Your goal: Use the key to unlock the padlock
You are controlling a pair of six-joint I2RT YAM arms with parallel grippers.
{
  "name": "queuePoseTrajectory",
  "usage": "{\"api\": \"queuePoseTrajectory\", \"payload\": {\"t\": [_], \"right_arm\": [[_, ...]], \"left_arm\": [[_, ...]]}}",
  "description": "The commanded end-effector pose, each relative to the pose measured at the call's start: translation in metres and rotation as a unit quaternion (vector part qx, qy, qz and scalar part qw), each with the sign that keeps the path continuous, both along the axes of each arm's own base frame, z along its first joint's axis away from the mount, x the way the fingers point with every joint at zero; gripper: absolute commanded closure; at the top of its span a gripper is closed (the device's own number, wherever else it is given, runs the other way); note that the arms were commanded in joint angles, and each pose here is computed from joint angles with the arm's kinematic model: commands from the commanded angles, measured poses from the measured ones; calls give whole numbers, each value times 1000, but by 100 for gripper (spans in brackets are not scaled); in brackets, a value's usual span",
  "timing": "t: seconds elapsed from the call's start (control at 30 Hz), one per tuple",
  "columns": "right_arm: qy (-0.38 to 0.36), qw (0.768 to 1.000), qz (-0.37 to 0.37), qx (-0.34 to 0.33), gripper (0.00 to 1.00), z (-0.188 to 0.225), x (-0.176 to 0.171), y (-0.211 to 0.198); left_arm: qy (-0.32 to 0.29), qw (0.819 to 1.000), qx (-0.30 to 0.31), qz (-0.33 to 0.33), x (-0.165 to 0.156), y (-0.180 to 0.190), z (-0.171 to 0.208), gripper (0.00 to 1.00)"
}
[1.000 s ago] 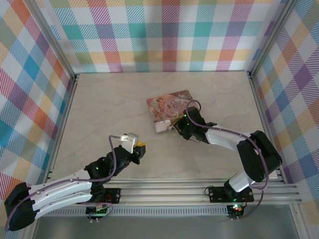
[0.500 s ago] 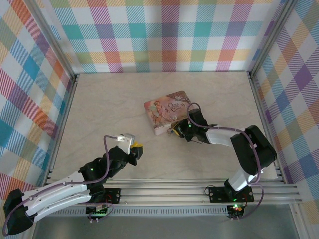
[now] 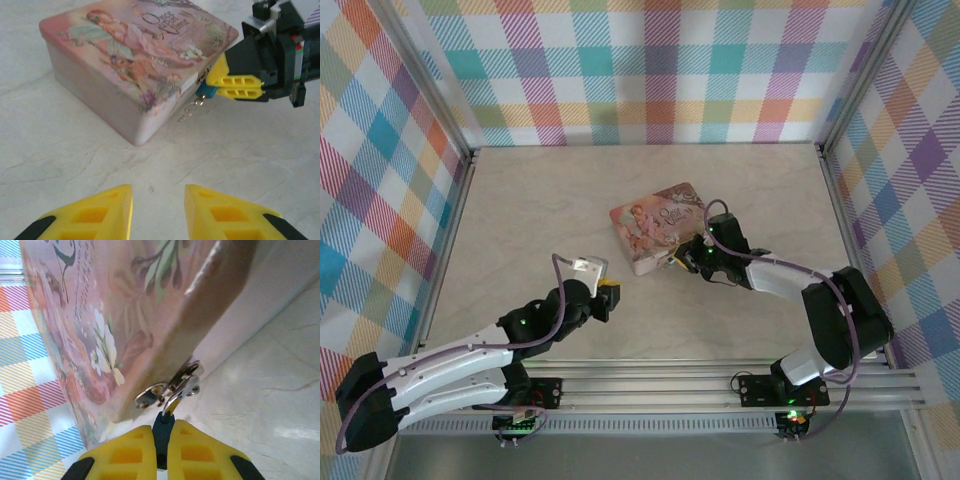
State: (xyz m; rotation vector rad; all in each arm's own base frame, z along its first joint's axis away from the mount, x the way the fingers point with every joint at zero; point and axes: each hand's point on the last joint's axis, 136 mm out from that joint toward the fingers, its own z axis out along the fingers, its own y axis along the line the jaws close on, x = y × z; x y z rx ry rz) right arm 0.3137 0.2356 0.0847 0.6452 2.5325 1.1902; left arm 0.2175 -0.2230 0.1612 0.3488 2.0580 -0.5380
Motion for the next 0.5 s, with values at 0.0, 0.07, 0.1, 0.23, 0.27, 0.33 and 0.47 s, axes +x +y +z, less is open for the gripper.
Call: {"api": "queuePoseTrajectory", "payload": {"t": [0.0, 0.07, 0.1, 0.23, 0.27, 0.33, 0.47], "right_arm": [[-11, 1000, 14, -1, 100, -2, -1, -5], [0, 1000, 13, 1, 100, -7, -2, -4], [6, 1000, 12, 1, 100, -10, -2, -4], [26, 1000, 7, -9, 100, -24, -3, -6], [33, 999, 6, -11, 100, -28, -5, -7], [41, 999, 5, -13, 100, -33, -5, -8], [55, 998, -6, -15, 100, -42, -7, -15]], "left_arm": [[-12, 1000, -20, -12, 7, -13, 19, 68], [-11, 1000, -23, -14, 10, -16, 20, 68], [-11, 1000, -23, -15, 10, -17, 20, 68], [-7, 1000, -22, -19, 12, -19, 17, 68], [-5, 1000, -19, -20, 11, -18, 14, 68], [-3, 1000, -16, -19, 11, -17, 12, 68], [-1, 1000, -14, -17, 11, -12, 10, 68]]}}
